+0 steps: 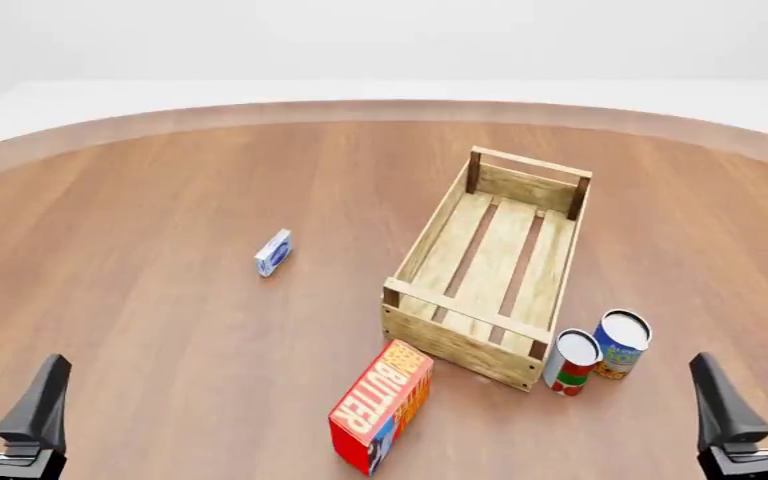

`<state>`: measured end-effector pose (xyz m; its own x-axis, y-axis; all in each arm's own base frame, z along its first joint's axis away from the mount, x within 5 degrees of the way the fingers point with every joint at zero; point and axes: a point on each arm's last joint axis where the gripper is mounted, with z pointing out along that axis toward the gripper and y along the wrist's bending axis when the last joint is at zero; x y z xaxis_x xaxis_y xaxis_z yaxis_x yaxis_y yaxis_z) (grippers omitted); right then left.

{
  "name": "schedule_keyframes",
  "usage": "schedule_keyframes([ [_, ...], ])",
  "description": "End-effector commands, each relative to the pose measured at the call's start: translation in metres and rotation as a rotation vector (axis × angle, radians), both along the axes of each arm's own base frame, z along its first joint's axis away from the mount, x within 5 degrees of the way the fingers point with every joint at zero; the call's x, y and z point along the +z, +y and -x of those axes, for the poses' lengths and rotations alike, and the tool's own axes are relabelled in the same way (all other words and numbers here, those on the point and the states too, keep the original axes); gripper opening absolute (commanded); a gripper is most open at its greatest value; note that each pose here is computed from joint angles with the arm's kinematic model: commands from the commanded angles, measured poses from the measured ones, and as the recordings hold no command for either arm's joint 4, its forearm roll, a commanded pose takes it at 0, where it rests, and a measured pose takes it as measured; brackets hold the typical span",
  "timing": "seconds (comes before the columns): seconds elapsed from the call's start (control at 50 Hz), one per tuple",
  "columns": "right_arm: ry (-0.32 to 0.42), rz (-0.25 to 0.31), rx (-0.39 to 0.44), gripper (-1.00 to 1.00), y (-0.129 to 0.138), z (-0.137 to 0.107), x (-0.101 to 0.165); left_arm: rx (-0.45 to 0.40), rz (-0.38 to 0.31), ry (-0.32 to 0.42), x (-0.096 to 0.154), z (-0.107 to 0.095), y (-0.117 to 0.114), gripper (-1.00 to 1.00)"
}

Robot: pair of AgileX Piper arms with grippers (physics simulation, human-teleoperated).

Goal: Pick up the tomato sauce, and put it in the wooden tray.

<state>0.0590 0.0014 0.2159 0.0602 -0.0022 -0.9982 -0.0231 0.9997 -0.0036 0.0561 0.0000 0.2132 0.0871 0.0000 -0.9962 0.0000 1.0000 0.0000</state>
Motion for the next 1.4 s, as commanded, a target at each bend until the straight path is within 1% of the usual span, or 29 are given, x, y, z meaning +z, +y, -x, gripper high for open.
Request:
schedule_keyframes([
  [0.02, 0.018, 0.004, 0.022, 1.0, 0.001, -0.001, -0.002, 0.0, 0.0, 0.0, 0.0, 0.0, 0.0, 1.0],
  [0.34, 0.072, 0.011, 0.041, 1.0, 0.003, -0.011, -0.005, 0.0, 0.0, 0.0, 0.0, 0.0, 0.0, 1.0],
  [0.6, 0.101, 0.012, 0.059, 1.0, 0.005, -0.018, -0.007, 0.0, 0.0, 0.0, 0.0, 0.0, 0.0, 1.0],
  [0.68, 0.13, 0.014, 0.068, 1.0, 0.006, -0.023, -0.01, 0.0, 0.0, 0.0, 0.0, 0.0, 0.0, 1.0],
  [1.16, 0.164, 0.017, 0.092, 1.0, 0.009, -0.027, -0.013, 0.0, 0.0, 0.0, 0.0, 0.0, 0.0, 1.0],
  [1.4, 0.205, 0.029, 0.101, 1.0, 0.01, -0.03, -0.017, 0.0, 0.0, 0.0, 0.0, 0.0, 0.0, 1.0],
])
